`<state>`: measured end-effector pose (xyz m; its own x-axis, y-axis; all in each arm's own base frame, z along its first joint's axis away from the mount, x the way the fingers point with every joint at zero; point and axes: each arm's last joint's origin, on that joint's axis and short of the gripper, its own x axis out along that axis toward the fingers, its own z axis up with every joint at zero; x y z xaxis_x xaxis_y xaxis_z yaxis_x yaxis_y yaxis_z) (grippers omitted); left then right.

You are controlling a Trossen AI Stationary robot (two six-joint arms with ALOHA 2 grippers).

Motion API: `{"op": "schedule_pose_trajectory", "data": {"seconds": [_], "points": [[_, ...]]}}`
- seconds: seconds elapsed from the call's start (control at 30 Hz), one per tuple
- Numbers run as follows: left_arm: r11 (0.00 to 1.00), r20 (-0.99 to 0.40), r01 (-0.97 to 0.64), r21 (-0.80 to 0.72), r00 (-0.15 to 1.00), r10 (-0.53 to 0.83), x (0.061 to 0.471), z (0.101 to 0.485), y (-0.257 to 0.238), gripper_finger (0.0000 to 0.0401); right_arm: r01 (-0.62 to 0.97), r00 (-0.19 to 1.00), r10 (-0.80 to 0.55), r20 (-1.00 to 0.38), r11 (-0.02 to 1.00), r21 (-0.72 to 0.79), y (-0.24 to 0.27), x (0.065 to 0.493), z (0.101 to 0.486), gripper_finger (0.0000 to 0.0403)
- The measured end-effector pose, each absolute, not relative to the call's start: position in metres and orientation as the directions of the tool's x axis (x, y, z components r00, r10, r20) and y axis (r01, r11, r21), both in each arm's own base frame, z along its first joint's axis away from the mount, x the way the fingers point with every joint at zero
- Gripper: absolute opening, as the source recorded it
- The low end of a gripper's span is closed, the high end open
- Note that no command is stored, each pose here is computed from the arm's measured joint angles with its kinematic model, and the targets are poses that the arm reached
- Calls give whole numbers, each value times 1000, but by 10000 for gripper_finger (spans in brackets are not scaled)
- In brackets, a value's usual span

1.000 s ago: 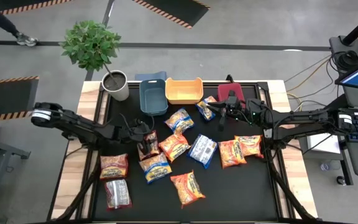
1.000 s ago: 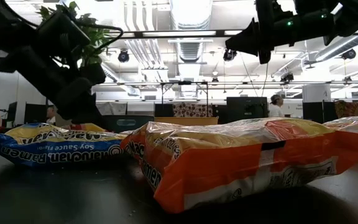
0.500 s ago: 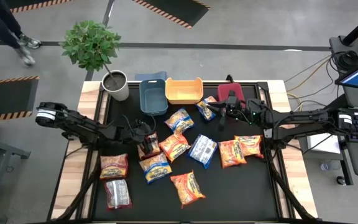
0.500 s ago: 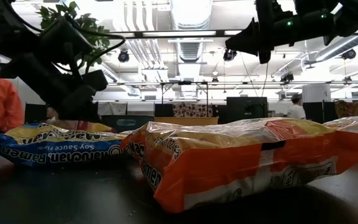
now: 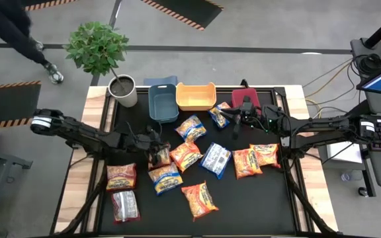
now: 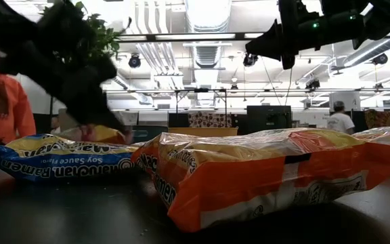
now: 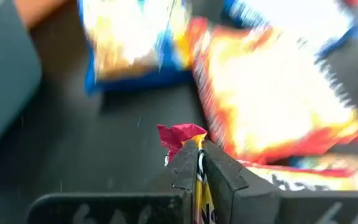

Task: Sort Maruchan noodles
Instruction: Put the red noodle pack into the blue bin

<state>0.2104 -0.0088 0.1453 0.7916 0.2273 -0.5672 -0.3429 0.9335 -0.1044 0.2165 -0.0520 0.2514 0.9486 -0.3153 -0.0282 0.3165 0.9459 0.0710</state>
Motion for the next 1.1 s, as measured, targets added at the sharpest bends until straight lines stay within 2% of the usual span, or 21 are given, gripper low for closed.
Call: {"op": "schedule_pose_trajectory", "data": {"seconds": [0.13, 0.37, 0.47, 0.6, 0.73, 0.87, 1.1], "points": [[953, -466, -295, -72, 855, 230, 213, 173, -9, 0, 316, 949, -315, -28, 946, 66, -52, 217, 251, 59], [922, -297, -373, 108, 873, 388, 219, 217, -5, 0, 316, 949, -315, -28, 946, 63, -52, 217, 251, 59], [874, -237, -419, 246, 849, 473, 225, 237, -2, 0, 316, 949, -315, -28, 947, 63, -52, 217, 251, 59], [753, -176, -463, 468, 786, 593, 237, 260, 10, 0, 316, 949, -315, -28, 947, 63, -52, 217, 251, 59], [642, -162, -469, 606, 718, 677, 251, 273, 36, 0, 316, 949, -315, -28, 947, 63, -52, 217, 251, 59], [553, -199, -455, 698, 619, 760, 259, 270, 74, 0, 316, 949, -315, -28, 947, 63, -52, 217, 251, 59], [511, -285, -397, 762, 503, 816, 263, 252, 146, 0, 316, 949, -315, -28, 947, 48, -52, 216, 251, 59]]}}
